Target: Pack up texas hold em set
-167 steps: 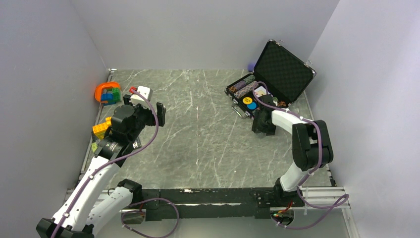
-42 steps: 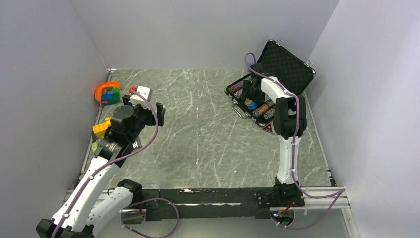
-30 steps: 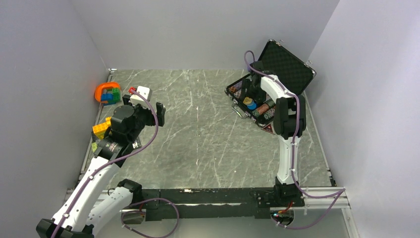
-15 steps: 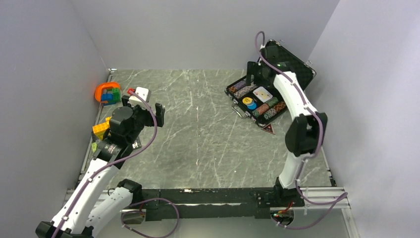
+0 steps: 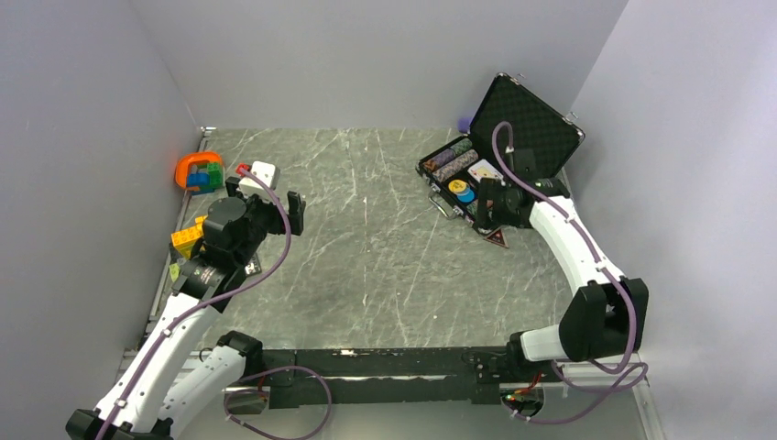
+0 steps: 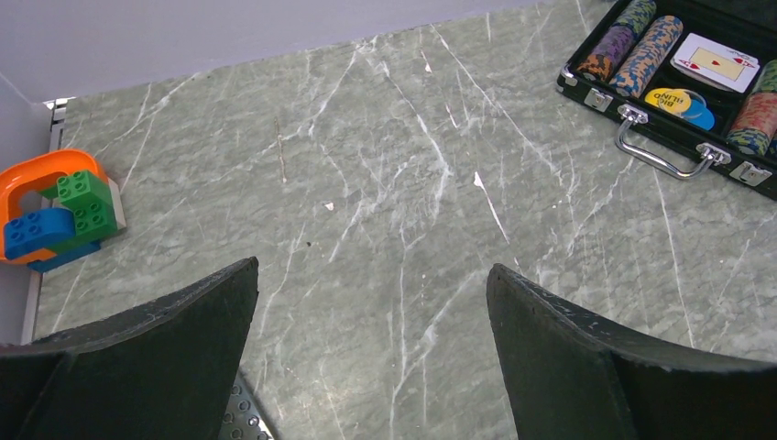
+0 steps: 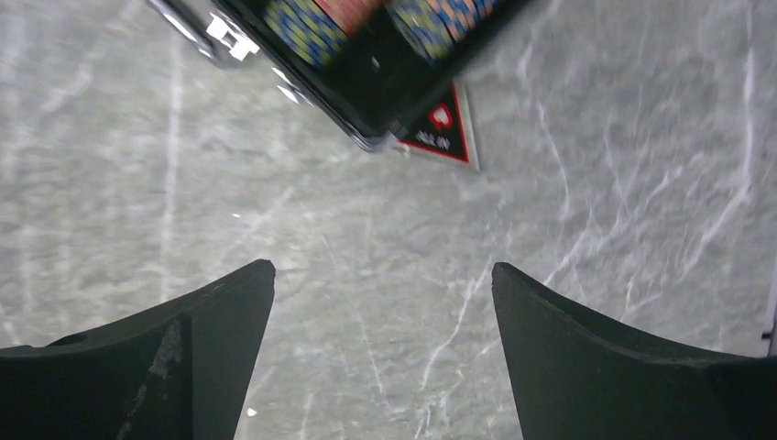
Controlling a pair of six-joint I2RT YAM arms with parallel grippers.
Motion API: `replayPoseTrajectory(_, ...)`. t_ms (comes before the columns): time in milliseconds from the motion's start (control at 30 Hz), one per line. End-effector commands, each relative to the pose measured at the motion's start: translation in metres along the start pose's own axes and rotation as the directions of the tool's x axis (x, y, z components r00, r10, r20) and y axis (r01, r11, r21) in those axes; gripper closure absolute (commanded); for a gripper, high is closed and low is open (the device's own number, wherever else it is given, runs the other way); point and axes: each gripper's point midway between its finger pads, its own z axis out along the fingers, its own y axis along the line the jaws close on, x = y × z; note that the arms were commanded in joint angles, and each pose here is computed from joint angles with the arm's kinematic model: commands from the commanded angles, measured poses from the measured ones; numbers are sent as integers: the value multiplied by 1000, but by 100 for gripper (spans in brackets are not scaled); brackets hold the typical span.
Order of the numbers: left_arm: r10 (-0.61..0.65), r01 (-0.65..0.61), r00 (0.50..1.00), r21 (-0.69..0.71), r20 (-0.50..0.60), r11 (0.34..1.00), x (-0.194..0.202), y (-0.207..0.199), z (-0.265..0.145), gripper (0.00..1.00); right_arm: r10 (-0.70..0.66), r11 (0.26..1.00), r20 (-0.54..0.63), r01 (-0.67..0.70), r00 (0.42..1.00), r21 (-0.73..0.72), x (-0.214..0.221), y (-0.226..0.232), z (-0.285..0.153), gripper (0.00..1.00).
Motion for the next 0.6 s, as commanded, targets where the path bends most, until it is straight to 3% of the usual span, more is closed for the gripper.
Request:
replayPoseTrajectory(0, -1, 0, 999, 21, 38, 1000, -10, -4, 0, 2, 74, 996, -25, -73, 997, 55, 23, -20, 7, 9)
replayPoseTrajectory(200, -1, 1, 999, 20, 37, 1000, -10, -4, 0, 2, 196, 981, -76, -196, 978, 9, 50, -32, 36, 14)
replayPoseTrajectory(567, 2, -2, 999, 15, 36, 1000, -9, -3, 0, 2, 371, 928, -3, -371, 929, 24, 26, -65, 86, 27)
